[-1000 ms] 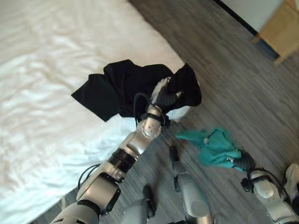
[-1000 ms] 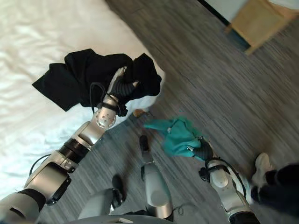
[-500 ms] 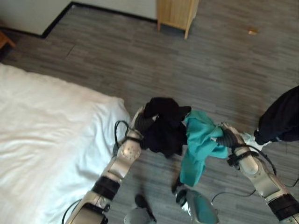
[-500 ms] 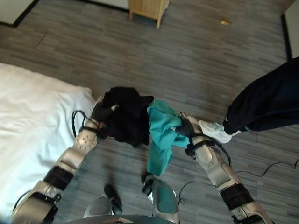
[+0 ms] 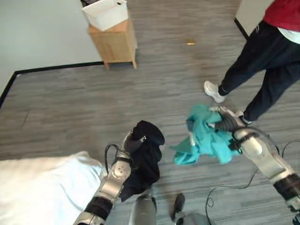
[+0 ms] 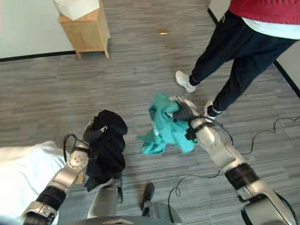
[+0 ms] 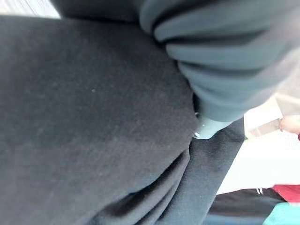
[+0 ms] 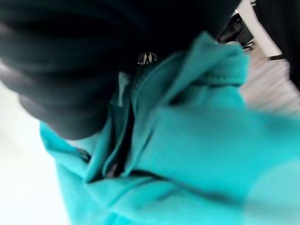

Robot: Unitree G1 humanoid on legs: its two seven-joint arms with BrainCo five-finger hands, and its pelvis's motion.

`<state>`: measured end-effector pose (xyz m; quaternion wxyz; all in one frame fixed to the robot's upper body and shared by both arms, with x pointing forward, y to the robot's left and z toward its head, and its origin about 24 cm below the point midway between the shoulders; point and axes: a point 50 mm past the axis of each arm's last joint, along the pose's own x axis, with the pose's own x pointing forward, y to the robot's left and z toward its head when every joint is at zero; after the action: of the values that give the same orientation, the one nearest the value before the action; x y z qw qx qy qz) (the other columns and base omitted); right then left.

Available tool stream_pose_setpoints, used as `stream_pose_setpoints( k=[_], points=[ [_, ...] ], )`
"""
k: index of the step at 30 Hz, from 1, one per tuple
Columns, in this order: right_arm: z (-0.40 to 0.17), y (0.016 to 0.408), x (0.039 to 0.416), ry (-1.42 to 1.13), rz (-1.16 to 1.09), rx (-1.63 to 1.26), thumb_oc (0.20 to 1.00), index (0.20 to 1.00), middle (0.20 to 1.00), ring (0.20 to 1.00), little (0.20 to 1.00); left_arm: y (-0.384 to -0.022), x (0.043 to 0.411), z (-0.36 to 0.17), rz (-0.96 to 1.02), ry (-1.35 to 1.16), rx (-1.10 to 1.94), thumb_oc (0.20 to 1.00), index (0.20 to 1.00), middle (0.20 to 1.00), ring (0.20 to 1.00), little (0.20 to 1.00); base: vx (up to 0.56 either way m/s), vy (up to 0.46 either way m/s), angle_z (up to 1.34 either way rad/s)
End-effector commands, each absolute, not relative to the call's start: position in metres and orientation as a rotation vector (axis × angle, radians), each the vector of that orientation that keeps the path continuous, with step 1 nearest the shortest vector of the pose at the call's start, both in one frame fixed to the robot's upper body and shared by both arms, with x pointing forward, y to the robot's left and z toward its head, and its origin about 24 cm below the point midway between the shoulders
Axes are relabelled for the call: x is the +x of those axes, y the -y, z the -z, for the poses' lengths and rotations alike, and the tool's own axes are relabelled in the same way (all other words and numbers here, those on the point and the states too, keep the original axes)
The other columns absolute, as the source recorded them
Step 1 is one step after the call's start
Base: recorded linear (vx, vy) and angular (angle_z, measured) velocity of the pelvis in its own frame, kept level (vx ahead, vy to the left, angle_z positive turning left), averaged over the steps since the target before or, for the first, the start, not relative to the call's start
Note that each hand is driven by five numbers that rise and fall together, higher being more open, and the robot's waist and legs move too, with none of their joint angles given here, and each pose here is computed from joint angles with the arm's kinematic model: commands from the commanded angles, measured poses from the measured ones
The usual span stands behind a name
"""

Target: Pick up bed clothes into laundry basket.

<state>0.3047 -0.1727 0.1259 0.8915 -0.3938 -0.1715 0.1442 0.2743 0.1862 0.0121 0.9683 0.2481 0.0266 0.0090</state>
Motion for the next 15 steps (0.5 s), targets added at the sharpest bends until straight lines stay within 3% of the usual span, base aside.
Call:
stream_pose_setpoints(
  k=[1,8,15],
  points=[
    [-0.171,0.161,0.302,0.566,-0.298,-0.752,0.2,0.2,0.2,0.2,0.2,-0.187,0.282,-0.045,-0.055,0.108,0.418,0.2,0.2,0.2,0.2,0.2,0.69,0.1,-0.16],
    [-0.125,0.16,0.291,0.42,-0.273,-0.671,0.2,0.2,0.2,0.2,0.2,-0.19,0.276,-0.044,-0.061,0.089,0.388,0.2,0.2,0.2,0.2,0.2,0.5,0.067,-0.37],
    [-0.099,0.179,0.285,0.3,-0.137,-0.62,0.2,0.2,0.2,0.2,0.2,-0.18,0.288,-0.064,-0.027,0.148,0.333,0.2,0.2,0.2,0.2,0.2,0.43,0.094,0.3]
  ],
)
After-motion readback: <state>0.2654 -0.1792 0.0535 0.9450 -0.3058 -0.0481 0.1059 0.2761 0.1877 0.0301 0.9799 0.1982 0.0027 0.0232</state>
